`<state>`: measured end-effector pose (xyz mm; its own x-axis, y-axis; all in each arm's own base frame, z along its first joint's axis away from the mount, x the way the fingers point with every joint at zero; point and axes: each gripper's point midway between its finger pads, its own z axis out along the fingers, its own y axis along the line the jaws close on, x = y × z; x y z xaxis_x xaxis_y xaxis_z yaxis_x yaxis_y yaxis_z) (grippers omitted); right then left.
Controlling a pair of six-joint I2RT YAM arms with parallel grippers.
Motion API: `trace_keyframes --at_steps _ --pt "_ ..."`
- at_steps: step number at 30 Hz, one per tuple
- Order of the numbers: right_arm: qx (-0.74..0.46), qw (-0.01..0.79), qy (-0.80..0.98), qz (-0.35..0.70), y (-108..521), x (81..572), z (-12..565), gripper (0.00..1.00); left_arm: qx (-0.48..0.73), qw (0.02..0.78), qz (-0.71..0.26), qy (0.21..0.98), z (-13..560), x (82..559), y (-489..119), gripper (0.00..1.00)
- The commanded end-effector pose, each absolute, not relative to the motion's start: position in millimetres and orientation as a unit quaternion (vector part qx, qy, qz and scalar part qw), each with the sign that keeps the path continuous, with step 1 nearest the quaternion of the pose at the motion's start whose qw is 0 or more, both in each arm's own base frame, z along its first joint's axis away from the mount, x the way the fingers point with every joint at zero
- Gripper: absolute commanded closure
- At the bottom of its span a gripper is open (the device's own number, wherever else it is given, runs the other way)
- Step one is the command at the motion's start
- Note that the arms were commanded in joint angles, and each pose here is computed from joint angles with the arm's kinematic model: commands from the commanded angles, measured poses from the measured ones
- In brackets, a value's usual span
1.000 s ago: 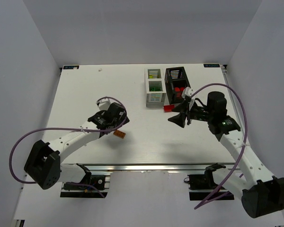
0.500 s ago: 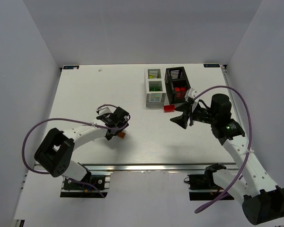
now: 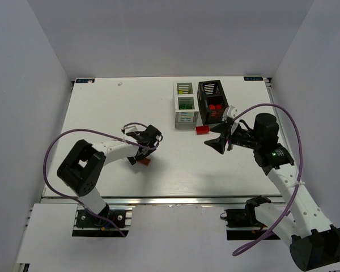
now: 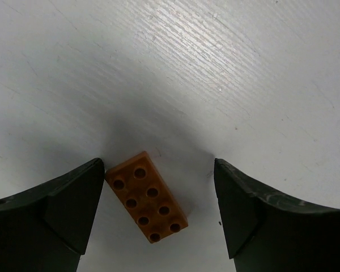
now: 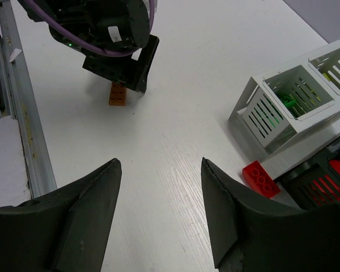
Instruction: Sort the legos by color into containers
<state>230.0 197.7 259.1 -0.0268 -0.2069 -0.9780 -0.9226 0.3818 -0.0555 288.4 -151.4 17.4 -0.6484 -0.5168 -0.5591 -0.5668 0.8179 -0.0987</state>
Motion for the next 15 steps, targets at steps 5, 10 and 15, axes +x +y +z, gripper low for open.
trace_keyframes --at_steps 5,10,15 --pt "-0.447 0.567 0.608 0.330 194.8 226.0 276.6 0.36 -0.271 0.248 0.105 0.924 -4.9 268.5 -137.4 0.23" --pt "-0.447 0.574 0.600 0.332 192.2 222.5 282.0 0.36 -0.246 0.232 0.131 0.932 -6.9 254.7 -132.6 0.28" --pt "-0.447 0.579 0.594 0.334 189.5 218.6 285.6 0.35 -0.245 0.237 0.127 0.932 1.6 246.5 -130.9 0.22"
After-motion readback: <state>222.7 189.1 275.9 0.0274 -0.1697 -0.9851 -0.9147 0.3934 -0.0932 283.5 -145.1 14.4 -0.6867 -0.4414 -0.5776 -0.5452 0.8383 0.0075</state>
